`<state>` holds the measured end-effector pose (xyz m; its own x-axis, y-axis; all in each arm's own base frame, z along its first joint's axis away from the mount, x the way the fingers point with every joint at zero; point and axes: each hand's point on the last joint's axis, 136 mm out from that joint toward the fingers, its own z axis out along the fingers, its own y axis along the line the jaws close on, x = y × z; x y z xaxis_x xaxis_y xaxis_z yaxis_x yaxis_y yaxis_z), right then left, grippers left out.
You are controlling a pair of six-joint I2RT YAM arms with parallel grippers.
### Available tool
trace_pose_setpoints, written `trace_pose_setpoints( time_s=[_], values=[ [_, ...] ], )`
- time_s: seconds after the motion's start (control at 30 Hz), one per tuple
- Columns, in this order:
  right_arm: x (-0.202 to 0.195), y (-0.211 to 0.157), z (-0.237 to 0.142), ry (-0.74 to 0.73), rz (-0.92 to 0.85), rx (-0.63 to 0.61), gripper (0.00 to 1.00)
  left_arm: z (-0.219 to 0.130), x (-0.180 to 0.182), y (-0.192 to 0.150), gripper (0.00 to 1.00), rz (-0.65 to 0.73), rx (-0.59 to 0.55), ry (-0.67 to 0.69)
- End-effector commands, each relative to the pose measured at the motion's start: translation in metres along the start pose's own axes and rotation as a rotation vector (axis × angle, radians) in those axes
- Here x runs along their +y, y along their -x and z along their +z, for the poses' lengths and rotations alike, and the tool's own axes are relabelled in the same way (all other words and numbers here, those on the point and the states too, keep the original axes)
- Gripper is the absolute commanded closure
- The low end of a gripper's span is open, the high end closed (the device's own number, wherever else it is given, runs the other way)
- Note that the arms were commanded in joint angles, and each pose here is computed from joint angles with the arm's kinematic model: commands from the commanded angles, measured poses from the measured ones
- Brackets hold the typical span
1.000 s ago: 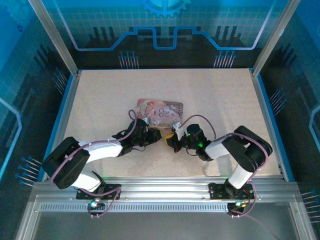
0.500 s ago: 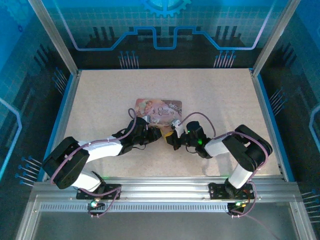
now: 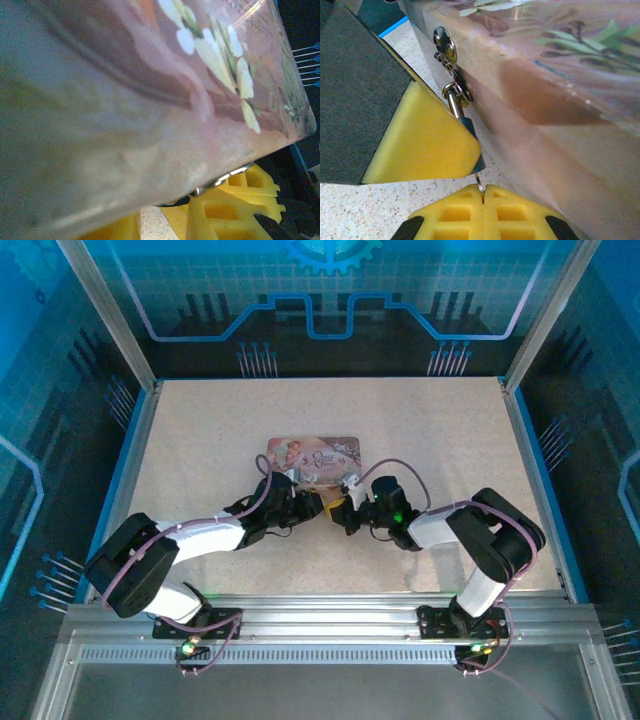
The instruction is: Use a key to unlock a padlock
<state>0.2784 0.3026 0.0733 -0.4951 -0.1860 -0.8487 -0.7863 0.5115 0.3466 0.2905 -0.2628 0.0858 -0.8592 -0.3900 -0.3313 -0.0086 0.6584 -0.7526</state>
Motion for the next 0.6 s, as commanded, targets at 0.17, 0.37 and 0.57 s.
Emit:
trace_pose_setpoints(
  time_s=[0.17,0.37,0.57],
  values=[
    [0.010,0.040,-0.001,0.038,-0.061,-0.140,0.97,0.016,-0.040,-0.024,0.82,0.018,0.138,-0.164],
    [0.000,0.014,0.001,0.000,-0.022,-0.076,0.98,0.027,-0.033,-0.025,0.77,0.012,0.144,-0.152],
    [-0.010,-0.010,-0.001,-0.042,0.026,-0.027,0.98,0.029,-0.028,-0.022,0.71,0.006,0.136,-0.148]
  ],
)
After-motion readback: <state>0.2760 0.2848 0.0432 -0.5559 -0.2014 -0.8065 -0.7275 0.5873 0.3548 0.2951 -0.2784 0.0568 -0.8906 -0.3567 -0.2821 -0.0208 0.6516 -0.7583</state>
